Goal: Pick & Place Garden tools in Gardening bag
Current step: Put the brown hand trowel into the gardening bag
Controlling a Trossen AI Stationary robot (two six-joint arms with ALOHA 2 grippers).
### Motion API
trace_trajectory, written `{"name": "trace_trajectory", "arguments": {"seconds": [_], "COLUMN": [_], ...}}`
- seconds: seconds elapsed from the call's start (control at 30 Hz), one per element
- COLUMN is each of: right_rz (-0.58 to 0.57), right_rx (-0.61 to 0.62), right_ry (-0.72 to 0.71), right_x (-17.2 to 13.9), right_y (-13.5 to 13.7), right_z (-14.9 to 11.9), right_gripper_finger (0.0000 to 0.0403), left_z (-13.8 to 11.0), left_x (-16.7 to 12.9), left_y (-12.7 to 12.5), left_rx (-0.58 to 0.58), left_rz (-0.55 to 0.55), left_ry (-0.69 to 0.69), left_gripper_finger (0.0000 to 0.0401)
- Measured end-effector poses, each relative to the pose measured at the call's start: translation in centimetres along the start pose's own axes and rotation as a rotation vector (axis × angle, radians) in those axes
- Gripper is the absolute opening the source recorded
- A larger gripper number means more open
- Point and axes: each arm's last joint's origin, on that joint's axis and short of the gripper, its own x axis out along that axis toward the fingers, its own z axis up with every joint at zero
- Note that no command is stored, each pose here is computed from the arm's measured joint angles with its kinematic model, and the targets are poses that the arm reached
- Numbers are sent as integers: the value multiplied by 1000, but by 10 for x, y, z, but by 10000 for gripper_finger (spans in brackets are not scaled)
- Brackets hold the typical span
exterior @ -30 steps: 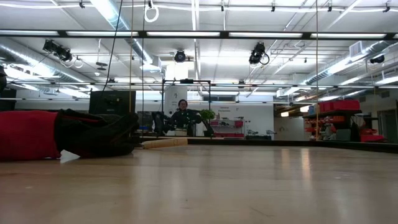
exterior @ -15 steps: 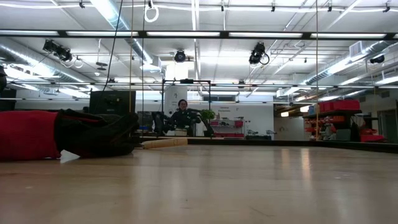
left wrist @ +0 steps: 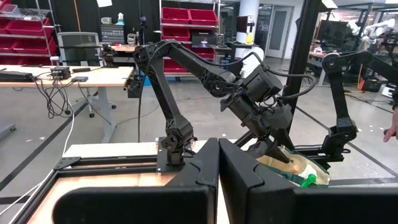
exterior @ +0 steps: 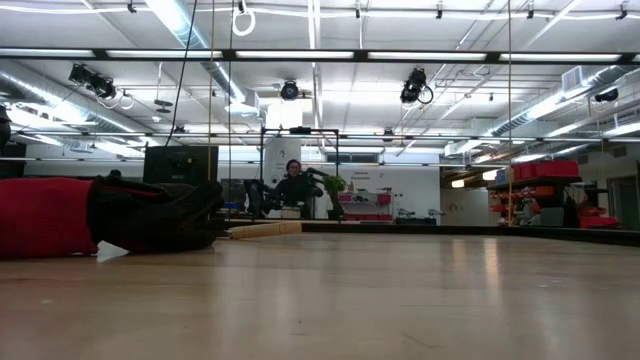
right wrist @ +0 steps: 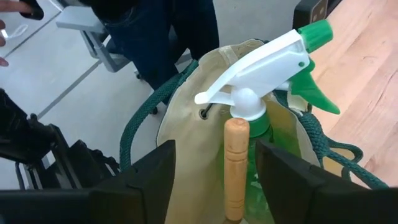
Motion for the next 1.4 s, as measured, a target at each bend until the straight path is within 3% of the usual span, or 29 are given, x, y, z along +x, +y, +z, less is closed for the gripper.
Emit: {"name": "trace_trajectory", "arguments": {"seconds": [0.3,0.57,0.87,1.1,1.4], "right_rz": [-65,-208,-370,-414,-465], "right_rx": [44,59,30,55,76], "right_ry": [-109,-270,-373,-428,-524], "right_x": [-20,-47,-66,-75,-104], "right_y": [-8,-16,-27,-36,-40], "right_z": [9,17,22,30,57], "right_gripper_finger": [212,212,212,212,212], "left_z": [2,2,2,4,31], "left_x": [0,0,0,-2,-11], "left_y": [0,0,1,0,-3], "left_rx": [-61,-89,-205,-150,-115], "left_rz": [-1,-2,0,-1,5], "left_ry": [-15,-18,-17,-27,33], "left_gripper_finger": [14,14,14,14,14]}}
